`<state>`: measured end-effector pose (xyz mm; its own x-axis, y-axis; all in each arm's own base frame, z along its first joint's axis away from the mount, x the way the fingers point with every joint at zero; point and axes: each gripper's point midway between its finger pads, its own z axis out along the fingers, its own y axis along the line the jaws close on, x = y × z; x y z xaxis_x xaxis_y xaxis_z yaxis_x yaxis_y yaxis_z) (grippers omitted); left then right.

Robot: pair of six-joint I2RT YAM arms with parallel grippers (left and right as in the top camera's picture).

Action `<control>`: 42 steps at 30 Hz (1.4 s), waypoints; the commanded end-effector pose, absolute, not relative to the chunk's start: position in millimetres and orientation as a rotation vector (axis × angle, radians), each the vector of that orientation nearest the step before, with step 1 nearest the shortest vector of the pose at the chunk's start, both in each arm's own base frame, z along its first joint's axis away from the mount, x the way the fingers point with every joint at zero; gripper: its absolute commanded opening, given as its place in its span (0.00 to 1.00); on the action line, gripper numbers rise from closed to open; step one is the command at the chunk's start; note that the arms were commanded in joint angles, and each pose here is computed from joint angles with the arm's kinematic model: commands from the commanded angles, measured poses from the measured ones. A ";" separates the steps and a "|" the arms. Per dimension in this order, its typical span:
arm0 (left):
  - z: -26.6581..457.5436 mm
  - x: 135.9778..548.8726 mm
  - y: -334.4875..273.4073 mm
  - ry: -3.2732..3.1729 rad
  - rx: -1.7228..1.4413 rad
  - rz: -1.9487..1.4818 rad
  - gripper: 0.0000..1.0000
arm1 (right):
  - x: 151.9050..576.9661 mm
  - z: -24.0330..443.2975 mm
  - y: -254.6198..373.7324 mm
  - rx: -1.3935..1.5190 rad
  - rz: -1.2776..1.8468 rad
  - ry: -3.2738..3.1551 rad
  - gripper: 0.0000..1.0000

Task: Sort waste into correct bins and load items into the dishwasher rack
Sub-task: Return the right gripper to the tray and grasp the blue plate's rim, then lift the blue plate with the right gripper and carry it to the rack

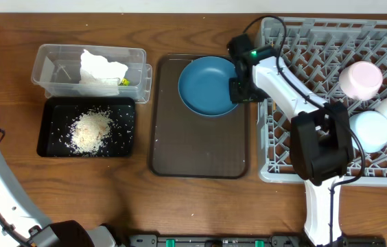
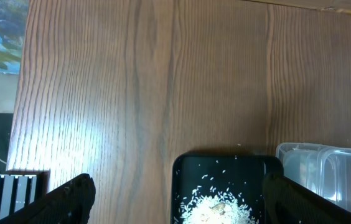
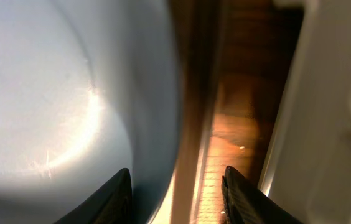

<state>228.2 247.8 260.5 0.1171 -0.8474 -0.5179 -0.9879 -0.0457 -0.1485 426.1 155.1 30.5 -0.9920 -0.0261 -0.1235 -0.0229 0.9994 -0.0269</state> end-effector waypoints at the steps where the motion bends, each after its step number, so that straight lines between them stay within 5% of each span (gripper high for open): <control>1: 259.8 227.1 250.4 1.762 -1.953 0.414 0.89 | 436.5 36.6 126.3 -0.008 -0.086 2.997 0.45; 25: 259.9 227.1 250.5 1.762 -1.953 0.414 0.89 | 441.9 35.2 187.0 -0.139 0.148 2.933 0.41; 29: 259.8 227.1 250.4 1.762 -1.953 0.414 0.89 | 445.4 36.2 190.2 -0.142 0.158 2.915 0.31; 35: 259.8 227.1 250.4 1.762 -1.953 0.414 0.89 | 449.5 40.1 191.3 -0.096 0.174 2.902 0.01; 42: 259.8 227.1 250.4 1.762 -1.953 0.414 0.89 | 466.3 86.7 188.2 -0.059 0.223 2.806 0.01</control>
<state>228.2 247.7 260.4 0.1169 -0.8475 -0.5177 -0.9879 -0.0458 -0.1482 450.5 188.0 40.1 -0.9738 -0.0457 -0.2228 -0.0738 0.9901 0.1193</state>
